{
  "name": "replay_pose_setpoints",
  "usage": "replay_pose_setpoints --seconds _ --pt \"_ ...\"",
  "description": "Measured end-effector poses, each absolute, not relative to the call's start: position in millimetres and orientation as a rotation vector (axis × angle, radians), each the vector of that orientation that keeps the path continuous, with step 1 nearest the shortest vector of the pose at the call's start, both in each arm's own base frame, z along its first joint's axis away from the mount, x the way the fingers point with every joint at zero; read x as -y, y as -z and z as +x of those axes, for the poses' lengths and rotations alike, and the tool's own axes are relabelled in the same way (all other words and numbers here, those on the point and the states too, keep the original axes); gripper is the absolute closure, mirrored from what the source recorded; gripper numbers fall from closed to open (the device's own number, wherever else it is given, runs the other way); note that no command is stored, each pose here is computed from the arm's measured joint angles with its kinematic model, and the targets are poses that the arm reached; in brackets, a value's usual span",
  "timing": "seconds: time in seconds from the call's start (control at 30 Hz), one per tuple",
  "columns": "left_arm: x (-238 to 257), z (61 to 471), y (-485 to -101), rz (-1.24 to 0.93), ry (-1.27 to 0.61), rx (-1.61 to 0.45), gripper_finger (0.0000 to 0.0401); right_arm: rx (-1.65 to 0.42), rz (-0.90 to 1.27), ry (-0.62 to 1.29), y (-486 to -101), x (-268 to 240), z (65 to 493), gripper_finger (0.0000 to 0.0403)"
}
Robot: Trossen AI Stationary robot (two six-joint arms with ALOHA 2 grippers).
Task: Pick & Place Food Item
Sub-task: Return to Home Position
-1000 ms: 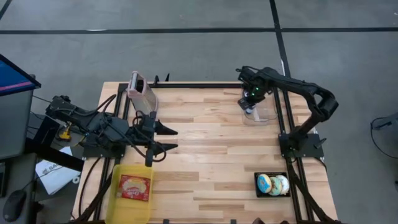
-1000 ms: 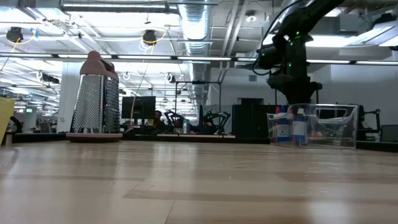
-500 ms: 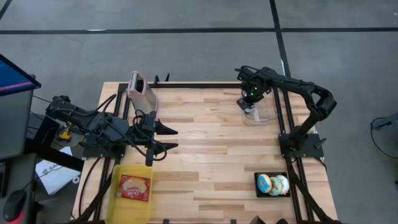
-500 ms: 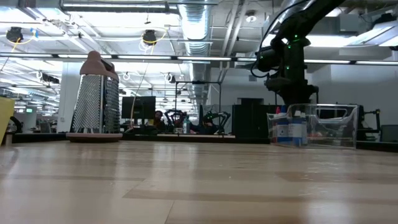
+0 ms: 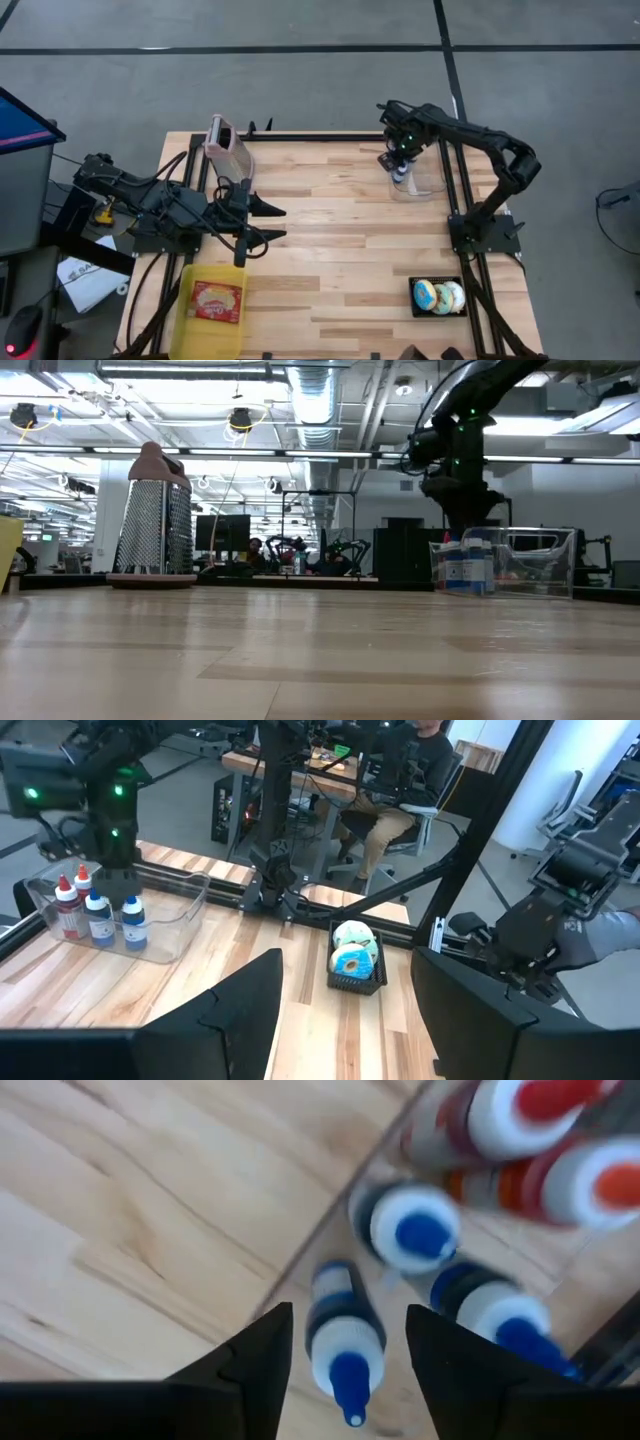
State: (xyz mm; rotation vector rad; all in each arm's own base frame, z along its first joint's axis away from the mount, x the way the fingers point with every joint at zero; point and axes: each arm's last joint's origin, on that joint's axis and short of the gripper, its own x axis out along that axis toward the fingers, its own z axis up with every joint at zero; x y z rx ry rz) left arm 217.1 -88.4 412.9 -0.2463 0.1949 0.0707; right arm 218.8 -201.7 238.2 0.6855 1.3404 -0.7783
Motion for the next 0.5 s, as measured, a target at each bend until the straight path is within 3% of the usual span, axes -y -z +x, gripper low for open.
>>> replay_pose_setpoints --seconds 0.27,0.5 --pt "79.1 201.9 -406.7 -0.193 -0.152 -0.285 0.0183 -1.227 0.604 0.703 -282.9 202.1 231.4 0.0214" --pt "52.7 151.0 -415.4 -0.171 -0.211 -0.291 0.0200 -0.851 0.554 0.414 -345.2 161.4 232.8 0.0222"
